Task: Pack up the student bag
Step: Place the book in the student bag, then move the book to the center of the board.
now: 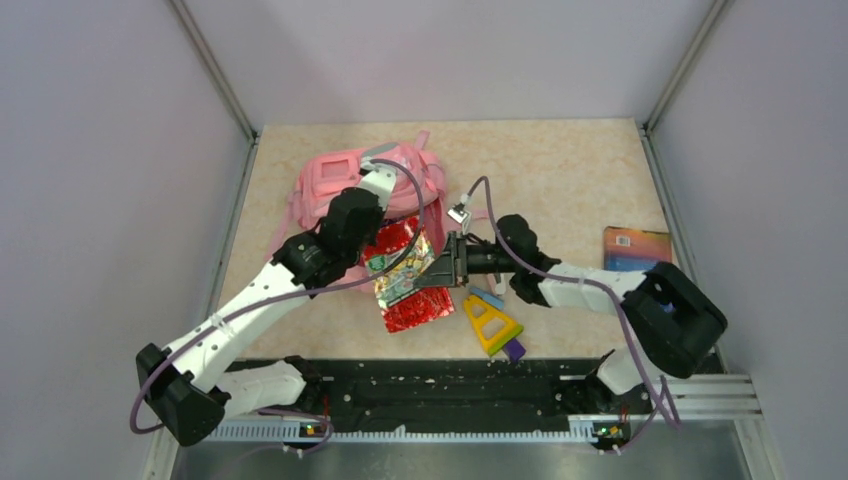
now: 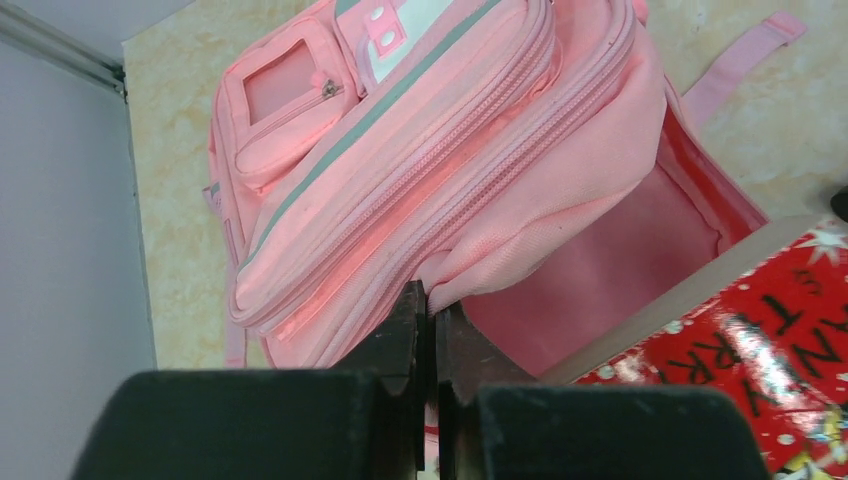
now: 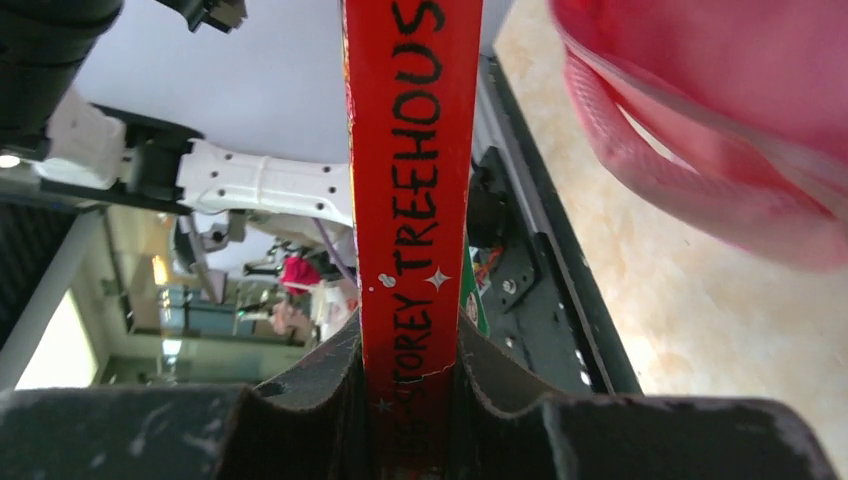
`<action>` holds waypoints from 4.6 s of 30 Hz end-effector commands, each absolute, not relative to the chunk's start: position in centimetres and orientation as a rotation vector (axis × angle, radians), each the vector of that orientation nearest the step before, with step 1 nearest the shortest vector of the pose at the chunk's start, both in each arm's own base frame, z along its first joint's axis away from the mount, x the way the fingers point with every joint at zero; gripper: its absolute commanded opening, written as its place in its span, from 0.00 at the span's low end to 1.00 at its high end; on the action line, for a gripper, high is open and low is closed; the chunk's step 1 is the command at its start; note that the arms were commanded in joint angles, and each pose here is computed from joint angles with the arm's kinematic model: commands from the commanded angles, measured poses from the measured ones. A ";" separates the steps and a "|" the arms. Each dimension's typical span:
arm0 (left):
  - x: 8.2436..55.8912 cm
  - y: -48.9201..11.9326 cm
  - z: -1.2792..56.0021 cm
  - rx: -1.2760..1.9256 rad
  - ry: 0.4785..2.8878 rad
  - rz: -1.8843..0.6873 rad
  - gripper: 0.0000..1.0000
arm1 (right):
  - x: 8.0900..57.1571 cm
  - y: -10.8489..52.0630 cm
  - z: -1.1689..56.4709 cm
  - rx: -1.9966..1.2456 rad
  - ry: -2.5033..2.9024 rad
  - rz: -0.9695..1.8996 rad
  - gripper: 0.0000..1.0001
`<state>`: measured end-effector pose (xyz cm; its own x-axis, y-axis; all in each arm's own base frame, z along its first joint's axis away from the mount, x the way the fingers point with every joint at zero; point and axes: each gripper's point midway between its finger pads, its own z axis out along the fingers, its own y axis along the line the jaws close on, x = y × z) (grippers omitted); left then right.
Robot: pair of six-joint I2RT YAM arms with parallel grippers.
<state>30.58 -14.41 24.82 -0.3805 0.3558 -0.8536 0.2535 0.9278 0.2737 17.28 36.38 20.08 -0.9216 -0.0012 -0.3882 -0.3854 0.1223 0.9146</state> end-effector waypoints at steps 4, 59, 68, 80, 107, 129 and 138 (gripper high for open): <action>31.7 -15.3 30.1 0.312 1.804 -0.038 0.00 | 17.2 39.2 24.6 -0.553 1.796 2.182 0.00; 30.0 -18.1 29.7 0.382 1.789 -0.263 0.00 | 45.8 44.0 18.4 0.499 1.465 1.491 0.00; 30.0 -17.8 29.8 0.376 1.785 -0.254 0.00 | 44.7 41.9 16.4 0.503 1.621 1.293 0.47; 30.0 -17.5 29.9 0.370 1.781 -0.235 0.00 | 41.6 39.9 14.5 0.417 1.758 1.178 0.67; 32.3 -12.3 29.1 0.130 1.855 -0.077 0.00 | 36.2 14.8 13.2 0.138 2.046 0.336 0.87; 33.1 -11.3 28.1 0.091 1.885 -0.024 0.00 | 33.3 -19.3 8.6 0.919 2.003 -0.432 0.96; 33.1 -11.3 28.2 0.096 1.884 -0.029 0.00 | 32.8 -19.9 5.4 1.041 2.053 -0.180 0.95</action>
<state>31.57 -11.88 23.98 -0.4184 0.1362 -0.8980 0.1518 0.9853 0.0788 31.37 -21.08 5.28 -0.3512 0.5726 -0.7409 0.7802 0.6164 0.1066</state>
